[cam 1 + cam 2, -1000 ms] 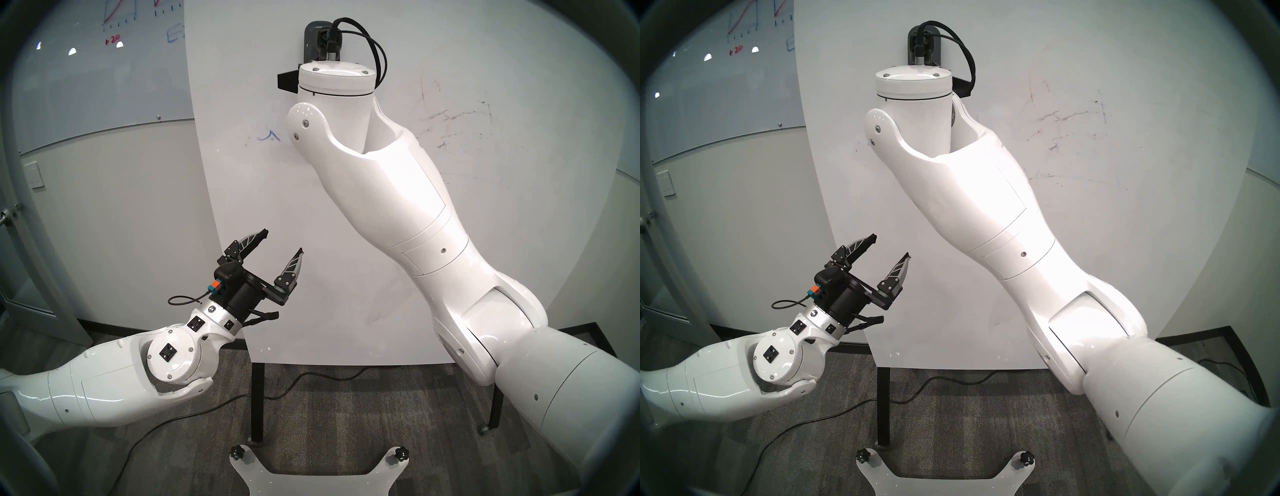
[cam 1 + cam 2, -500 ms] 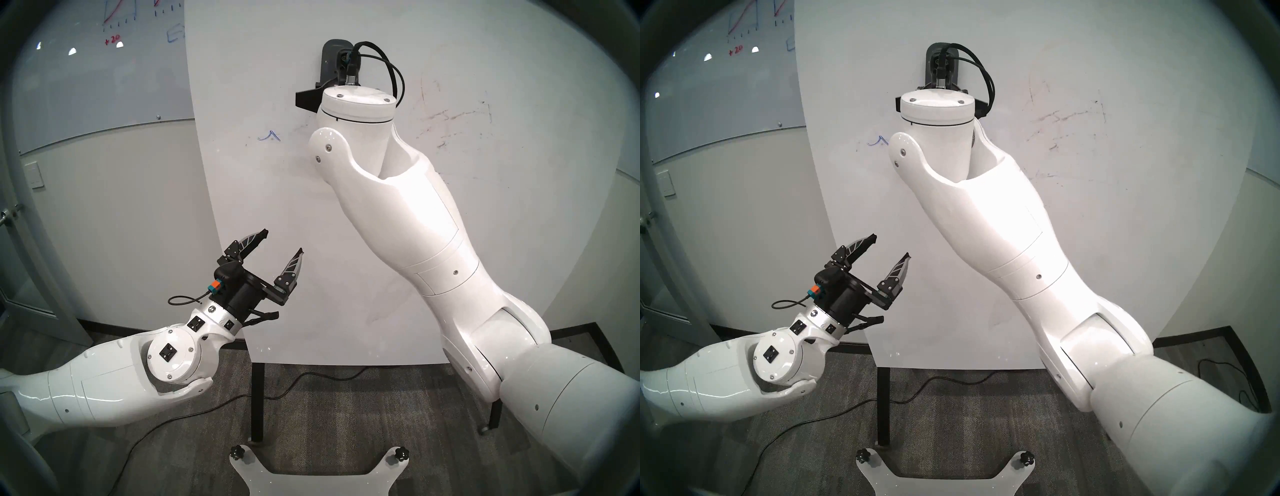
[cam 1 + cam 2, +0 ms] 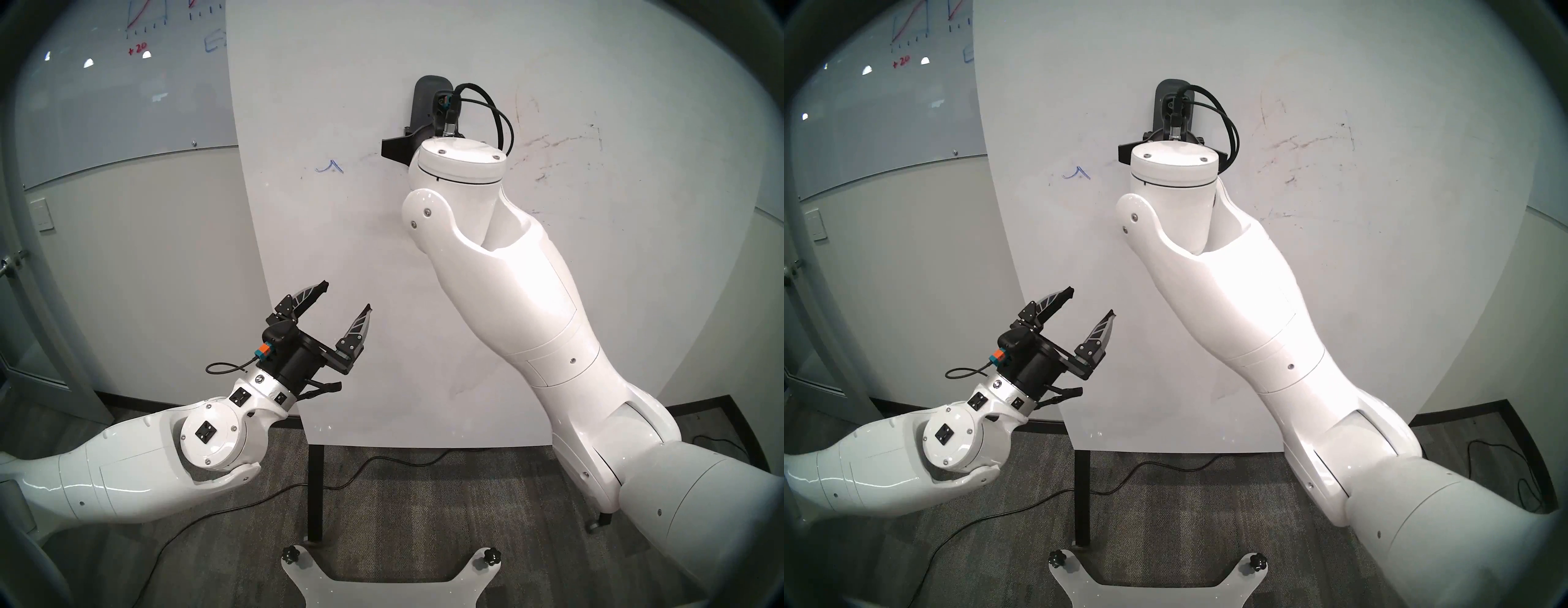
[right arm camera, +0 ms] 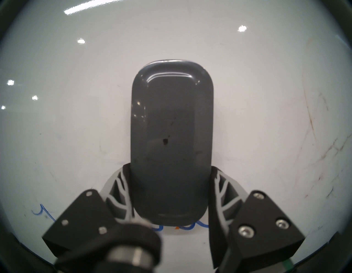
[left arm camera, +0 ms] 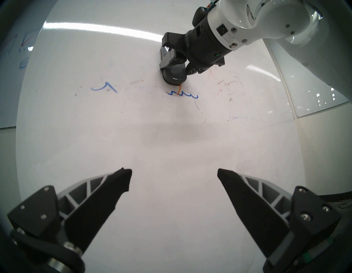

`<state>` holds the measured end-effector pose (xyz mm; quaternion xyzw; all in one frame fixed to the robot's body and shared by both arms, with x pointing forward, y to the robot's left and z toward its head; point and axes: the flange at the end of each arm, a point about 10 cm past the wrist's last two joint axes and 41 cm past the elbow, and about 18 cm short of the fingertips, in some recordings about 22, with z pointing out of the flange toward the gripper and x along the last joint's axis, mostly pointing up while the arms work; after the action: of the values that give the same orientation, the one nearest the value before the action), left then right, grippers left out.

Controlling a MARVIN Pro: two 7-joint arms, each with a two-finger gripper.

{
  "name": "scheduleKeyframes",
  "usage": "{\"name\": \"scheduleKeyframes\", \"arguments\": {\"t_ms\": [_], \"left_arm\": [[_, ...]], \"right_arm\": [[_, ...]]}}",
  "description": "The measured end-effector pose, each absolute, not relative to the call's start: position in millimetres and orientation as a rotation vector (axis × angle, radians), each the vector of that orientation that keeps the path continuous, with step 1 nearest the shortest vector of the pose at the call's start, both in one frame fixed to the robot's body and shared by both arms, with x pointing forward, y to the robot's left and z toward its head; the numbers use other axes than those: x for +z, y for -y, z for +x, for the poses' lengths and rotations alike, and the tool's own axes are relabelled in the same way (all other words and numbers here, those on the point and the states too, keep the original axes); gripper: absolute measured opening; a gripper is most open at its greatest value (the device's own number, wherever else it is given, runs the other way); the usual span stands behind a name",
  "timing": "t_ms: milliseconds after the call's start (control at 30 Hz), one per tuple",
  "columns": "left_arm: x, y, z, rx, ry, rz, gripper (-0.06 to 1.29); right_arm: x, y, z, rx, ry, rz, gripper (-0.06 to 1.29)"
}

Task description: Erase all marks on the whiteboard with the eraser

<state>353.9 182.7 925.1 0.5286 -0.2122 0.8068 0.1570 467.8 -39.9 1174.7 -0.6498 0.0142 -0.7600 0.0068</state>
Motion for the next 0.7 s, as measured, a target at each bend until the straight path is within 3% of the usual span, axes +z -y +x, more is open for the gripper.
{"name": "scheduleKeyframes", "arguments": {"t_ms": [700], "left_arm": [[925,-183,354,2.309,0.607,1.513,1.23]], "right_arm": [[1131,73,464,-2.308,-0.037,-2.185,0.53]]}}
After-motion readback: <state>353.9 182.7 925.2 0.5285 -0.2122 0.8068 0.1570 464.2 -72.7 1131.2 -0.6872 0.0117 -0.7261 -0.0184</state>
